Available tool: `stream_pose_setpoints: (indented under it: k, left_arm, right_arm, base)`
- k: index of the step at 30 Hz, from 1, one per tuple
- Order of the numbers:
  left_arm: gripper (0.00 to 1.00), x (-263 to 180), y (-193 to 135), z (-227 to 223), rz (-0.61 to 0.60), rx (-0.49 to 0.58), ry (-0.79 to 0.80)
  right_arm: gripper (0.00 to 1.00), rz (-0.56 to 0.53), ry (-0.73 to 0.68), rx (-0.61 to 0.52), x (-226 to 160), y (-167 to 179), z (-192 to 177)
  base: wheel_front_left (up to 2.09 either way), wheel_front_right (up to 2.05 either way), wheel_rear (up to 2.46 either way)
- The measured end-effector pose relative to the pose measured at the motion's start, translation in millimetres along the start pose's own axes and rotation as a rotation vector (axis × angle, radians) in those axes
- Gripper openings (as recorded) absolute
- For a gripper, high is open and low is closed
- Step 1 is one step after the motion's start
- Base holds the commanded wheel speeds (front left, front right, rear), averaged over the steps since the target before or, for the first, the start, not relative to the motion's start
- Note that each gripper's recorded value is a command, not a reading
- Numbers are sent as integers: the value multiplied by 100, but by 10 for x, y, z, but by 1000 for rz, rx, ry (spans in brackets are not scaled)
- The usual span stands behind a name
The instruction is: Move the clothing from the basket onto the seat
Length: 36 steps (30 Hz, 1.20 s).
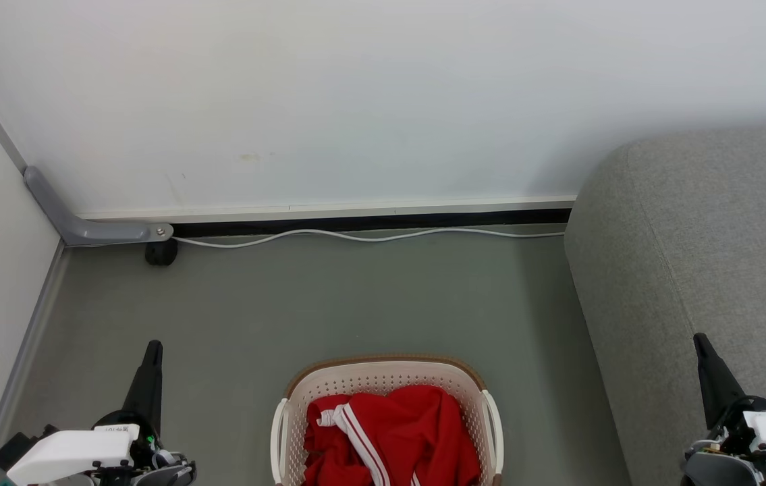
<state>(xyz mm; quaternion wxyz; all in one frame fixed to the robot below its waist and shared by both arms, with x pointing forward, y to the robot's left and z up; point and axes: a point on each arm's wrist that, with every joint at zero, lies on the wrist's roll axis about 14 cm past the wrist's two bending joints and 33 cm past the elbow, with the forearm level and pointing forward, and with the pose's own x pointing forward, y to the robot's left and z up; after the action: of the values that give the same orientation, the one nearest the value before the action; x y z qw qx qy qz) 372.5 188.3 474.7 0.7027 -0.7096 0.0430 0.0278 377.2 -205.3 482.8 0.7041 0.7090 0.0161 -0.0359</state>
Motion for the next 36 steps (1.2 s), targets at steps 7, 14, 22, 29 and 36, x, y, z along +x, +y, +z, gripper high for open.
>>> stream_pose_setpoints:
  k: [7, 14, 22, 29, 36]
  left_arm:
    - [0, 0, 0, 0, 0, 0, 0]
    - [0, 0, 0, 0, 0, 0, 0]
    - [0, 0, 0, 0, 0, 0, 0]
    - [0, 0, 0, 0, 0, 0, 0]
    - [100, -6, 20, -3, 6, -1, 0]
  right_arm:
    - [0, 0, 0, 0, 0, 0, 0]
    - [0, 0, 0, 0, 0, 0, 0]
    - [0, 0, 0, 0, 0, 0, 0]
    - [0, 0, 0, 0, 0, 0, 0]
    - [100, -5, 1, 1, -3, -16, -5]
  base:
    - [0, 0, 0]
    - [0, 0, 0]
    - [0, 0, 0]
    - [0, 0, 0]
    - [0, 0, 0]
